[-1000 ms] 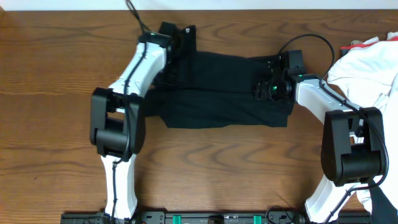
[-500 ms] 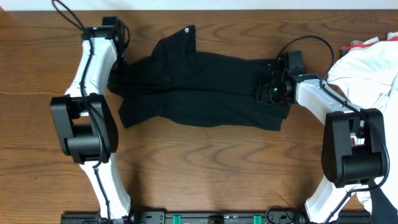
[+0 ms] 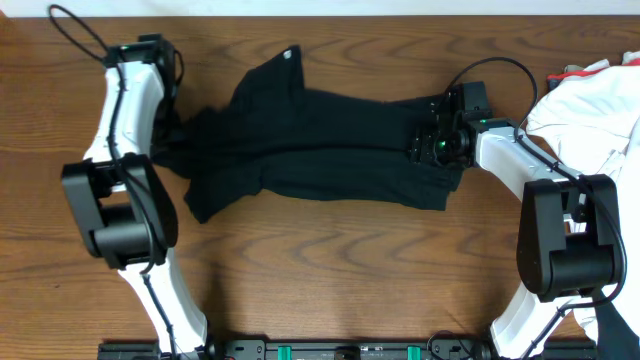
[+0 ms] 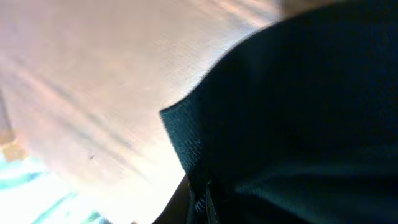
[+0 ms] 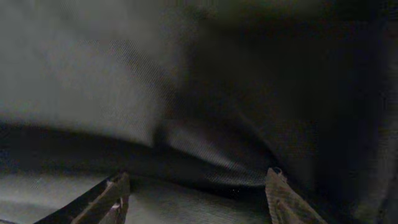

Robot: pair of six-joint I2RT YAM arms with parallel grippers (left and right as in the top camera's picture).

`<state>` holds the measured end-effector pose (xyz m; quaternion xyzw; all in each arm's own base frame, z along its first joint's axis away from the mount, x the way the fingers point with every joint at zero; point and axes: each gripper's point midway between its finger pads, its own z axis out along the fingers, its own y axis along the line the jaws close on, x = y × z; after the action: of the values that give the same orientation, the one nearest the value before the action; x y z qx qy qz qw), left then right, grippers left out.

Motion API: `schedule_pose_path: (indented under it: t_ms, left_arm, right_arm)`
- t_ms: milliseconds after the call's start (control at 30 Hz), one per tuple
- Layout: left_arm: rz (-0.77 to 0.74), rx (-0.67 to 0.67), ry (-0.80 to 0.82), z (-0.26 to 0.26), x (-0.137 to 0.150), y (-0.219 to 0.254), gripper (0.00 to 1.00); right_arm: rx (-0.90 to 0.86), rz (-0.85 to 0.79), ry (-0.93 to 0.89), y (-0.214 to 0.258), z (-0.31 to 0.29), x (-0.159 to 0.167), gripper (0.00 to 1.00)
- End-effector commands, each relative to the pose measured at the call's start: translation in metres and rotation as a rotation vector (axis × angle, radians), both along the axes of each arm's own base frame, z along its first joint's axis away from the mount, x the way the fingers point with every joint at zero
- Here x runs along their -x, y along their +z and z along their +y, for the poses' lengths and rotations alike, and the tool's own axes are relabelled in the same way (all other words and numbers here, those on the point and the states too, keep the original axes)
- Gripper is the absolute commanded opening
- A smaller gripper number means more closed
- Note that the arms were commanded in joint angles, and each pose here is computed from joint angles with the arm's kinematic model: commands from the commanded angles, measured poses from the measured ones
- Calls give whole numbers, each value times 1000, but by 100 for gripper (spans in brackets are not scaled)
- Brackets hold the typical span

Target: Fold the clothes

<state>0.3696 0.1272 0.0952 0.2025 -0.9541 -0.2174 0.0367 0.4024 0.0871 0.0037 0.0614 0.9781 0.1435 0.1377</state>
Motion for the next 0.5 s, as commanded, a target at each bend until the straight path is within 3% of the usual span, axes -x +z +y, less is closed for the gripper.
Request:
schedule_pose_path:
  t_ms: [0,200,333,467]
  left_arm:
    - [-58,-102,105,36,12,28,26]
    - [-93,-19,131,30,10,25,31]
    - [-96,87,54,6,1,20,31]
    - [-152,175,-78,-26,-22,20,31]
  right_arm:
    - [87,164,-54,-44,-21,39,72]
    - [91,144,-3,-42,-22,36,76]
    - [38,94,33,-25,-21,26,74]
    - [-53,-54,82,21,-16,3,74]
